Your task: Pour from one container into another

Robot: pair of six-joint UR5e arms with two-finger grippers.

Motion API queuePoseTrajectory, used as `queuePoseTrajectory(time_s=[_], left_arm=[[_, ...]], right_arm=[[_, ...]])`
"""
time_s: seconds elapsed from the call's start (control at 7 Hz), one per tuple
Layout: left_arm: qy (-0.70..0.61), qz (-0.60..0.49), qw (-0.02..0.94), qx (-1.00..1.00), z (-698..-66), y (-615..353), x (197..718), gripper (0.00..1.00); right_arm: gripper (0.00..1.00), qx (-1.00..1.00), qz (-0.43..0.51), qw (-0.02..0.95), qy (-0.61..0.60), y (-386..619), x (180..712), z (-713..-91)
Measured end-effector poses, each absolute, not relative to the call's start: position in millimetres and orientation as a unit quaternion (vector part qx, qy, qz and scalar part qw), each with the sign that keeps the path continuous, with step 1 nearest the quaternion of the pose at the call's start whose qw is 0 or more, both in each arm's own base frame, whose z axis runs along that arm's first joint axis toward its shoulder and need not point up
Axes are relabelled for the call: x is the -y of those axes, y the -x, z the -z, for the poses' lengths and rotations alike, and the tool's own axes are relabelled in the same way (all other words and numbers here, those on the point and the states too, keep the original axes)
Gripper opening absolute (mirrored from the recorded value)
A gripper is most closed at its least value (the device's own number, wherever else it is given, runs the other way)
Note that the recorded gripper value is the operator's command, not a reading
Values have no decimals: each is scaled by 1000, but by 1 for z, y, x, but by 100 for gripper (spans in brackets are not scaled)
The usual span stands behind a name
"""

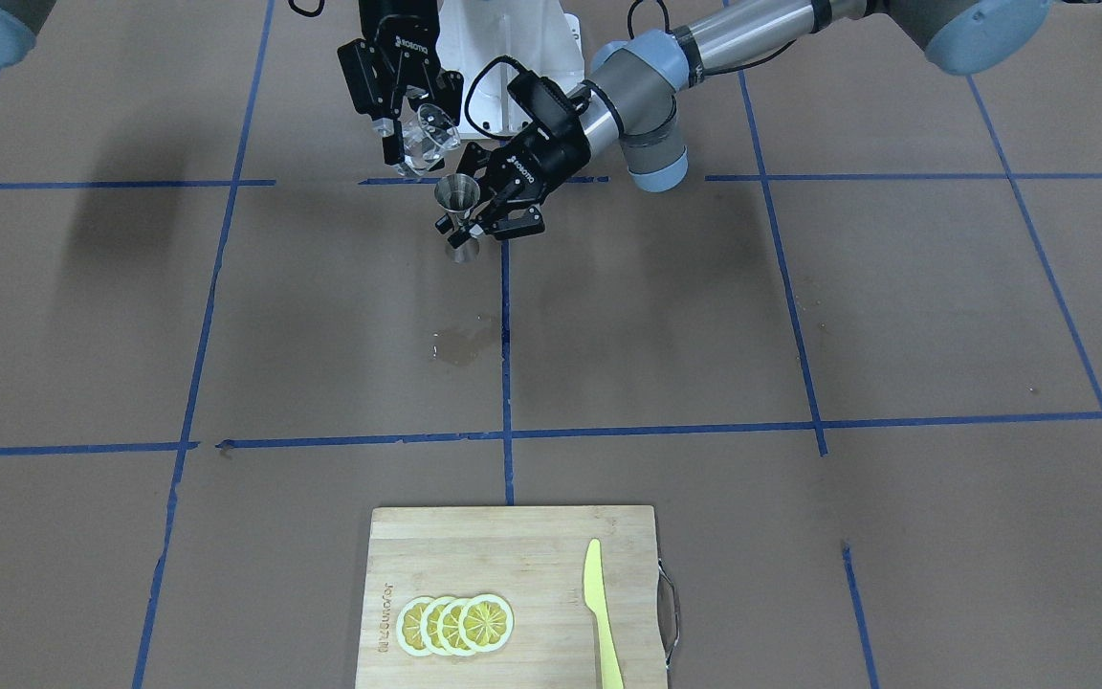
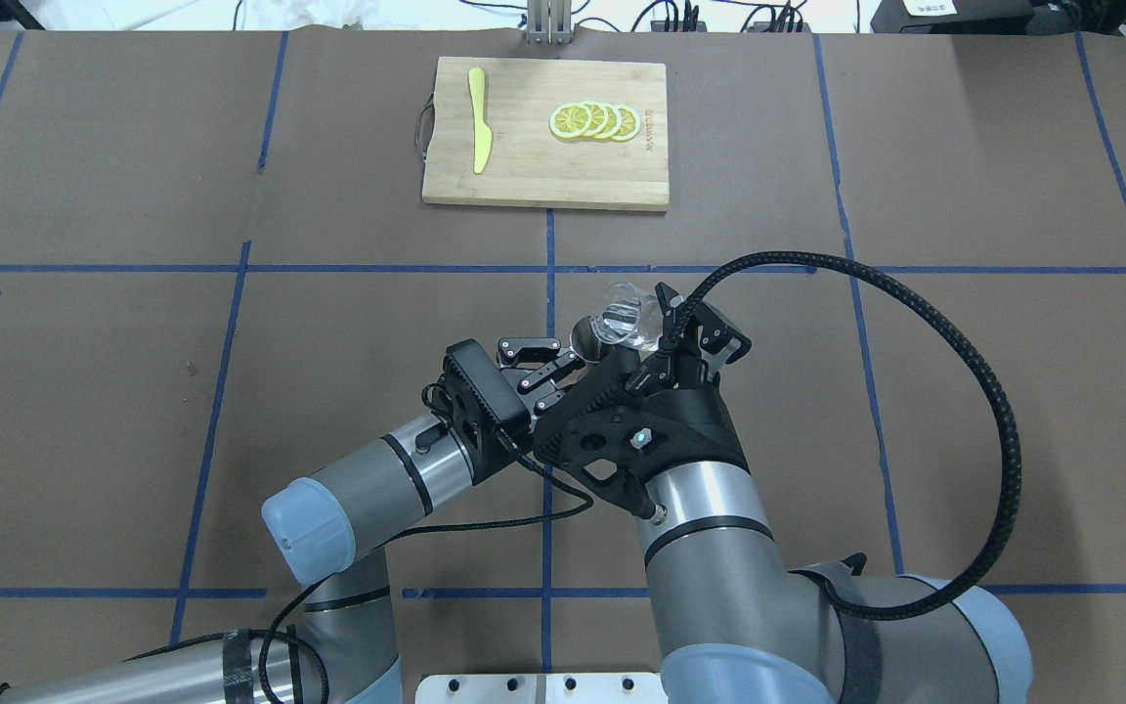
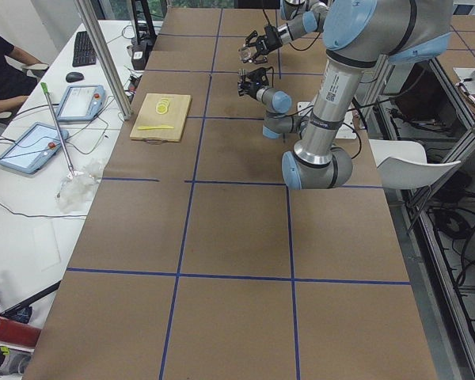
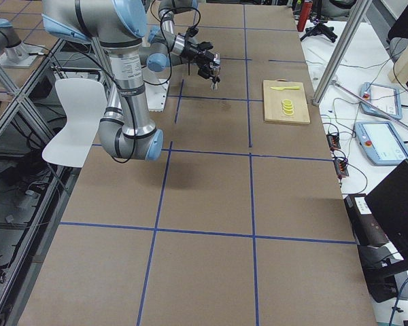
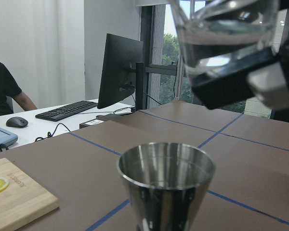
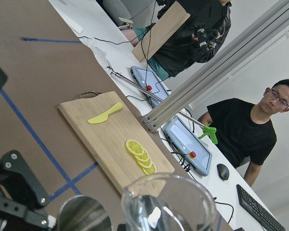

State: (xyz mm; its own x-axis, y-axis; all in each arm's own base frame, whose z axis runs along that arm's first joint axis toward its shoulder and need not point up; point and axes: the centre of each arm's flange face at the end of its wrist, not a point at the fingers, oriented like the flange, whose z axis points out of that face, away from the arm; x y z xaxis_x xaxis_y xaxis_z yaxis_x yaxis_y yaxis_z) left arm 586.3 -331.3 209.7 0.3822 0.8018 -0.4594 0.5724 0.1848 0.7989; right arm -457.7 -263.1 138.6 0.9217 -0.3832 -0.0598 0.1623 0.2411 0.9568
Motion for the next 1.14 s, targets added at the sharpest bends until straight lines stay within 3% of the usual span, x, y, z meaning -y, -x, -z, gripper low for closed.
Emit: queuePoseTrajectory(time_s=[1.14], left_arm=[[-630,-106,544,-545,-210,-587,331,0]], right_arm=[[0,35,237,773,-587,453,265,-138]])
